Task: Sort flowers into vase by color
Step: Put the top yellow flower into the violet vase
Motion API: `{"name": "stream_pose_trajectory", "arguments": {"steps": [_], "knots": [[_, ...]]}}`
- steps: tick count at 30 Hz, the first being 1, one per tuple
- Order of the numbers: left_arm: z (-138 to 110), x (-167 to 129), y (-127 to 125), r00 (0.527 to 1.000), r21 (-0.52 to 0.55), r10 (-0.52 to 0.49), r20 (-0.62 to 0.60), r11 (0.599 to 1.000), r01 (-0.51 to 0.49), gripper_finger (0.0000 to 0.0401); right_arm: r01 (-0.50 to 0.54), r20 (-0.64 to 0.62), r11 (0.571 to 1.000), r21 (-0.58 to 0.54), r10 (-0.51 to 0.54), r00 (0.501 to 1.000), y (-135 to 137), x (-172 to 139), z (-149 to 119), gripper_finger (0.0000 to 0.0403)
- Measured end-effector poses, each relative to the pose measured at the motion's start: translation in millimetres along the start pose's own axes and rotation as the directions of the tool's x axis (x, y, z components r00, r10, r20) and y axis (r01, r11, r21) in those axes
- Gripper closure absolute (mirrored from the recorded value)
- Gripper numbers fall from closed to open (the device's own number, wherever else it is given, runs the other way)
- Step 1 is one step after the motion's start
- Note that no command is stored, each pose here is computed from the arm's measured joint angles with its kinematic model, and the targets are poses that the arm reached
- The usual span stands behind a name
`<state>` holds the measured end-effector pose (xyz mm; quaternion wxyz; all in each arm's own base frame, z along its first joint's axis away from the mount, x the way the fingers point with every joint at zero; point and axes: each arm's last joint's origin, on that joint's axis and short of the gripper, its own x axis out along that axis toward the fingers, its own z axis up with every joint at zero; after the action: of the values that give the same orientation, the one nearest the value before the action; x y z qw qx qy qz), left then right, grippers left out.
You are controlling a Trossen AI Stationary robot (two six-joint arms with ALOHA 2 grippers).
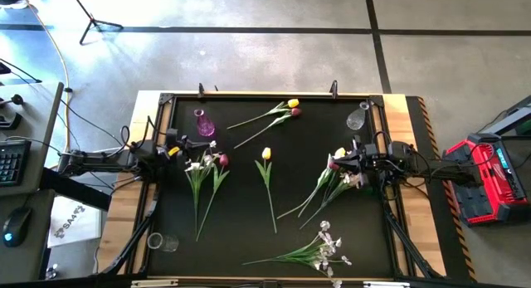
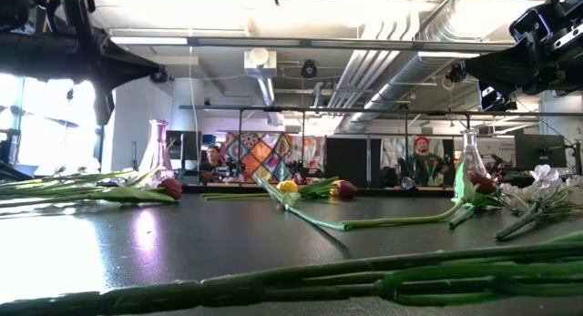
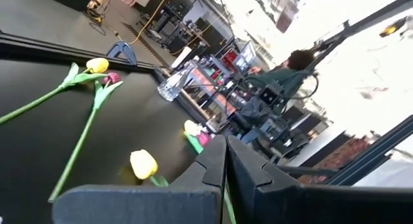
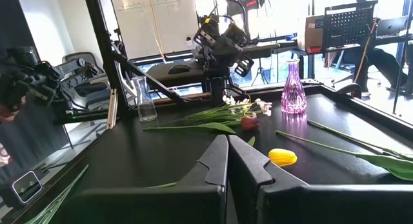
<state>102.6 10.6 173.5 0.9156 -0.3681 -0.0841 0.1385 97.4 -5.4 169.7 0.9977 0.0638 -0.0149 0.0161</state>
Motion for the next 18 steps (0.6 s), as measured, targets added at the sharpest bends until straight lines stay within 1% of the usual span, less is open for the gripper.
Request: {"name": "stream_pose_trajectory", "arguments": {"steps": [2,3,4,5,6,7,8,10,11,14,18], "knots": [[1,0,-1,1.000,-0.024,-0.009,0.008,1.000,0.009,0.0401,-0.002,0.045,1.000,-0.005,0.002,0.999,0,0,4,0.0402],[1,0,-1,1.000,-0.039,-0.014,0.013,0.999,0.015,0.0401,0.005,0.091,1.000,0.001,-0.005,0.996,1,0,9,0.0402],[2,0,-2,1.000,-0.058,-0.022,0.021,0.998,0.023,0.0401,0.016,0.147,0.999,0.032,-0.021,0.989,1,-1,14,0.0402],[3,0,-3,0.999,-0.073,-0.027,0.025,0.997,0.029,0.0401,0.038,0.204,0.995,0.087,-0.055,0.977,0,-2,19,0.0402],[3,0,-3,0.999,-0.086,-0.031,0.025,0.996,0.034,0.0401,0.066,0.259,0.984,0.168,-0.109,0.960,-1,-3,24,0.0402],[3,1,-4,0.999,-0.096,-0.040,0.020,0.994,0.042,0.0401,0.090,0.304,0.960,0.265,-0.172,0.937,-2,-5,28,0.0402],[3,2,-5,0.998,-0.108,-0.053,0.019,0.993,0.054,0.0401,0.100,0.336,0.927,0.361,-0.229,0.914,-4,-6,30,0.0402],[4,4,-7,0.998,-0.118,-0.058,0.004,0.991,0.058,0.0401,0.127,0.354,0.852,0.508,-0.341,0.871,-7,-7,32,0.0402],[5,5,-9,0.998,-0.113,-0.058,-0.009,0.992,0.056,0.0401,0.116,0.352,0.813,0.571,-0.370,0.860,-8,-7,31,0.0402],[12,11,-19,0.998,-0.069,-0.053,-0.040,0.996,0.050,0.0401,0.051,0.332,0.728,0.684,-0.373,0.866,-8,-6,30,0.0402],[24,28,-38,0.997,0.020,-0.018,-0.079,1.000,0.020,0.0401,-0.007,0.280,0.576,0.818,-0.387,0.879,-9,-2,25,0.0402]]}}
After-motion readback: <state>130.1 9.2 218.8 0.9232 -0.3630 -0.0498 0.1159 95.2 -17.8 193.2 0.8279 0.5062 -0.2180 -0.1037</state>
